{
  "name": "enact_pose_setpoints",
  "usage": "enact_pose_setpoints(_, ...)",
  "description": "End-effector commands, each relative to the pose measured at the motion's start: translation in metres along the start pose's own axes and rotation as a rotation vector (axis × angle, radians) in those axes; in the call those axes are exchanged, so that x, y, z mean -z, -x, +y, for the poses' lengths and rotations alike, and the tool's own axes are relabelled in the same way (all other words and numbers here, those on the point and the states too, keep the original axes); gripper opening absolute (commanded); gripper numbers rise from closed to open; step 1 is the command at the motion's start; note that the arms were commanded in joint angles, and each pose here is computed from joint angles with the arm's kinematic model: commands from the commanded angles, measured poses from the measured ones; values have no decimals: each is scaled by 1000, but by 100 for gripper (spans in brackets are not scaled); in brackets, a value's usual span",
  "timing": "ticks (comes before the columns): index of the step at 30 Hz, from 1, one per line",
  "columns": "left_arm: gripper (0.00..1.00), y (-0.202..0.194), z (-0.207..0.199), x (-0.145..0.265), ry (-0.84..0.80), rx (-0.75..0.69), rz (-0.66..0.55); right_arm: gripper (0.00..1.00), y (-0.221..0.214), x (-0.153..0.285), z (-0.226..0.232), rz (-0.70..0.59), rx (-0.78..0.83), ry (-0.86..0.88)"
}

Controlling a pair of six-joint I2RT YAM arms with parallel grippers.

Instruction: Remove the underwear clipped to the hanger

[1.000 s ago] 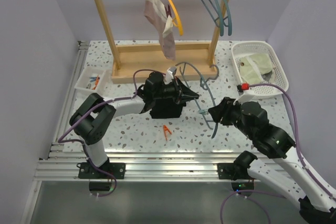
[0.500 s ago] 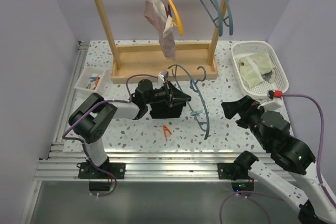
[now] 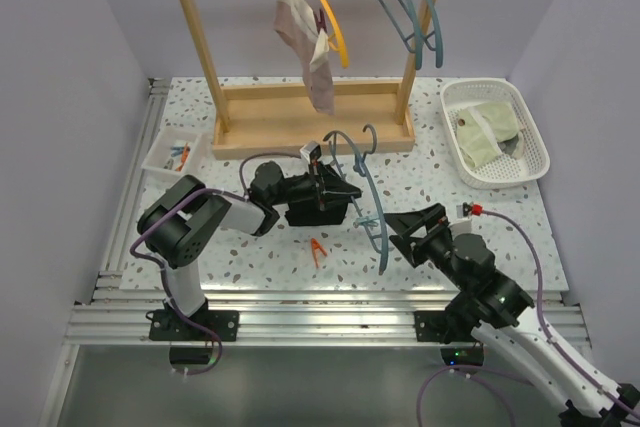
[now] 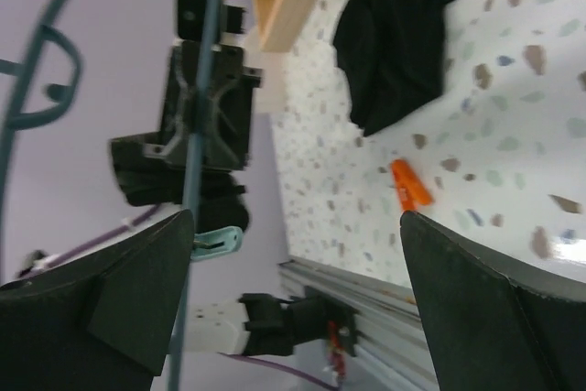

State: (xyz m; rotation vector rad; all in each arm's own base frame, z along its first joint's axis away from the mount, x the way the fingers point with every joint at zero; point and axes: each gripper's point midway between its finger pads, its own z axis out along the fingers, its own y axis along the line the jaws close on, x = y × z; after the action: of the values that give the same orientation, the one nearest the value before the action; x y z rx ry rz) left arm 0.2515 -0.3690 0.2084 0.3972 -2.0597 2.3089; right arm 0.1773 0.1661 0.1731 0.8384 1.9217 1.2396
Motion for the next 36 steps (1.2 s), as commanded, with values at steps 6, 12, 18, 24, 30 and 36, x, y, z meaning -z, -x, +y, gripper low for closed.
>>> enact_pose_setpoints(6, 0, -40, -57, 22, -255, -234, 104, 98, 11, 11, 60, -5, -339, 337)
enact_pose_setpoints(12, 0, -39, -60, 21, -262, -239, 100, 98, 2, 7, 57, 40, -319, 278)
enact_pose_setpoints(18, 0, -38, -58, 19, -245, -245, 93, 98, -5, 2, 62, 74, -299, 262)
enact_pose_setpoints(24, 0, -34, -53, 16, -230, -250, 85, 90, -9, -8, 75, 99, -284, 263)
enact_pose_setpoints(30, 0, -35, -52, 15, -233, -249, 86, 74, -11, -18, 79, 101, -276, 258)
enact_pose_setpoints(36, 0, -34, -52, 16, -241, -241, 84, 33, -9, -20, 84, 97, -282, 266)
